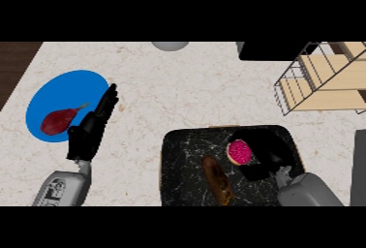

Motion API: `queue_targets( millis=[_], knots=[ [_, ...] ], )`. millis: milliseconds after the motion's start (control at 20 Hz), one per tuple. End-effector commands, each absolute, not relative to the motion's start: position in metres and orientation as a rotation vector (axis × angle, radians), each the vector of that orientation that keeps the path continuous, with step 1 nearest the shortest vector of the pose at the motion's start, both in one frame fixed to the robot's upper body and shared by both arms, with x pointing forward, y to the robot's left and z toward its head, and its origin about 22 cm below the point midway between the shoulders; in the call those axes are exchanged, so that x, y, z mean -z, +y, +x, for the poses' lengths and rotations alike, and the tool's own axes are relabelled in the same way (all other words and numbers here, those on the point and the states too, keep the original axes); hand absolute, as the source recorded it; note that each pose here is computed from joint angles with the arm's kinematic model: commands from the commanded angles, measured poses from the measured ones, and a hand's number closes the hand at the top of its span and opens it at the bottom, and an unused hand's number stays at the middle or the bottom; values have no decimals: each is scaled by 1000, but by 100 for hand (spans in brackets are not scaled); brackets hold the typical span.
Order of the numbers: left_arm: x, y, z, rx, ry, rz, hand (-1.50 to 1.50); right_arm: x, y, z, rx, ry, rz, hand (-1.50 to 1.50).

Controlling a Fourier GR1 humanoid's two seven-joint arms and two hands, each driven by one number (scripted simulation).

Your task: Pick the cupcake from the tray and place it in the tiered shelf

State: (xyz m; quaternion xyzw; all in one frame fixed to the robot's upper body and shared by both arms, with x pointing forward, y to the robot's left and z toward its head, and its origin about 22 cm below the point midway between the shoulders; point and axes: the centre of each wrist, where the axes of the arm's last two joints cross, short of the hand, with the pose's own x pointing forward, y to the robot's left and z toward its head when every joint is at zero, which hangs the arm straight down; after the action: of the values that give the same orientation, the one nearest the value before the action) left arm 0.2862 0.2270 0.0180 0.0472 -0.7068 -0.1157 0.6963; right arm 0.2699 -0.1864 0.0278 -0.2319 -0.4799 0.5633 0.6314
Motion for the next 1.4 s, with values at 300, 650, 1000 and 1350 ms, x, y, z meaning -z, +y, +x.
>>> queue_targets(
  millis=[300,650,1000,1350],
  knots=[
    [4,225,293,245,-1565,101,0,-34,-179,268,-1338,-1196,-583,150],
    [-14,226,274,238,-1567,106,0,-20,-203,214,-1053,-1091,-729,150],
    [-7,222,276,238,-1564,126,0,-60,-198,193,-747,-1365,-633,150],
    [-20,245,271,259,-1555,101,0,-125,-196,165,-539,-1558,-657,150]
  ],
)
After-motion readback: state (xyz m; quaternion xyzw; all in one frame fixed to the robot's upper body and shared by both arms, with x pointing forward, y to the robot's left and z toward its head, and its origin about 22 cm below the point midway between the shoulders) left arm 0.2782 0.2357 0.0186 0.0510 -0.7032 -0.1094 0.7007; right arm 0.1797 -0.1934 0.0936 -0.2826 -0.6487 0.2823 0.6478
